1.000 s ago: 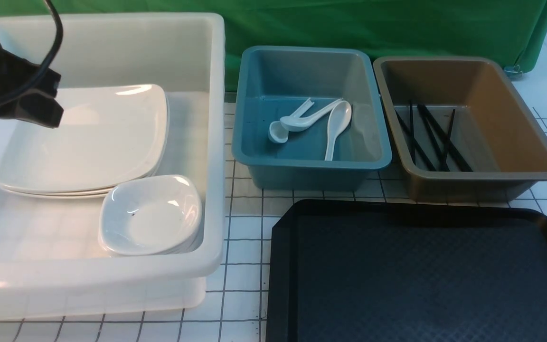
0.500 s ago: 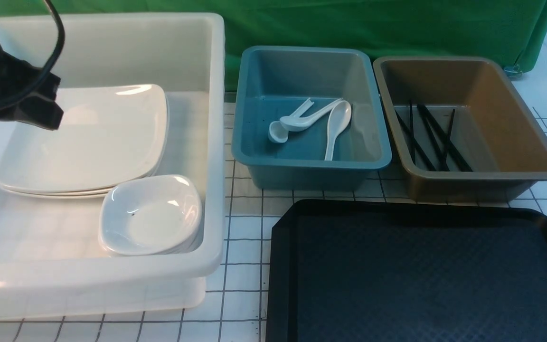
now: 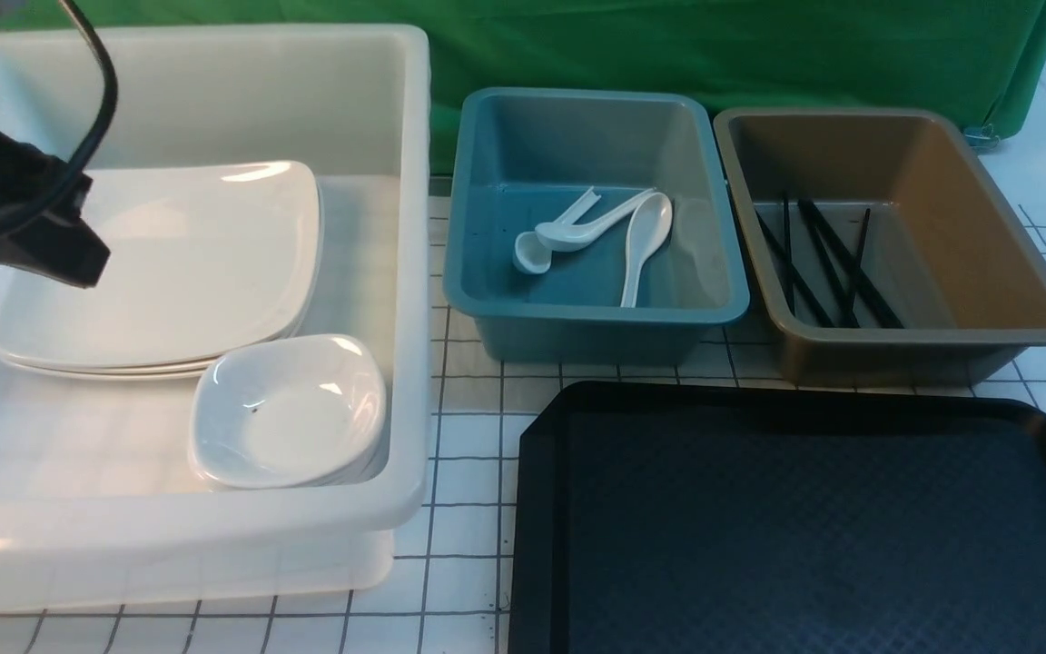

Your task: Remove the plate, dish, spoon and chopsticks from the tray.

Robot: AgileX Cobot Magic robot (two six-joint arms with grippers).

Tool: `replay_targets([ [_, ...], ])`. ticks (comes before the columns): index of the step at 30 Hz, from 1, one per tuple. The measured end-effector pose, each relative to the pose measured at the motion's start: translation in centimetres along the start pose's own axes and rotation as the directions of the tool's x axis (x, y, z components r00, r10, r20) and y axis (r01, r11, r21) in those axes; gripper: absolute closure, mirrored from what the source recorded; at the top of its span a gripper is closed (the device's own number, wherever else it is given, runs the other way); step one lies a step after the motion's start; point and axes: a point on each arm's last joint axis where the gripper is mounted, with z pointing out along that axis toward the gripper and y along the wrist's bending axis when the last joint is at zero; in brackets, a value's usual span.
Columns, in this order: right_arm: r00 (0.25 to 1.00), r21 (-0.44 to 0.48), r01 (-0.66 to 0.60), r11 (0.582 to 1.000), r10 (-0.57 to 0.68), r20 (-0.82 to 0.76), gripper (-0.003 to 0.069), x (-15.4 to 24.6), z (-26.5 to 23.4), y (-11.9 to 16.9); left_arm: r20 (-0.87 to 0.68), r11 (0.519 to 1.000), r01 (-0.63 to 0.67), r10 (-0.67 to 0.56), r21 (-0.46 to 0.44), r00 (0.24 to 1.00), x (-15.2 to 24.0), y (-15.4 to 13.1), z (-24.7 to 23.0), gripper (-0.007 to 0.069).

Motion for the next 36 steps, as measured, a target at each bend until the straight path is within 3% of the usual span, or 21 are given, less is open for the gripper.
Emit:
replay_targets([
  [7,1.0,0.0,0.002,1.0,-0.002,0.0,0.0512,0.0,0.0,0.0,0.144,0.999,-0.034,0.04,-0.041,0.989,2.0,-2.5,-5.1,0.0627],
  [16,1.0,0.0,0.002,1.0,-0.002,0.0,0.0491,0.0,0.0,0.0,0.408,0.999,-0.031,0.045,-0.04,0.912,8.5,-6.3,-9.1,0.0627],
  [22,1.0,0.0,0.002,1.0,-0.002,0.0,0.0477,0.0,0.0,0.0,0.737,0.997,0.028,0.029,-0.065,0.675,15.0,-8.0,-9.7,0.0627],
  [26,1.0,0.0,0.002,1.0,-0.002,0.0,0.0464,0.0,0.0,0.0,0.841,0.995,0.054,0.045,-0.088,0.538,17.4,-8.3,-9.9,0.0627],
  [30,1.0,0.0,0.002,1.0,-0.002,0.0,0.0461,0.0,0.0,0.0,0.856,0.996,0.044,0.044,-0.078,0.515,18.6,-8.7,-9.8,0.0626],
  [36,1.0,0.0,0.002,1.0,-0.002,0.0,0.0444,0.0,0.0,0.0,0.831,0.994,0.03,0.071,-0.105,0.552,19.0,-8.8,-9.6,0.0626],
])
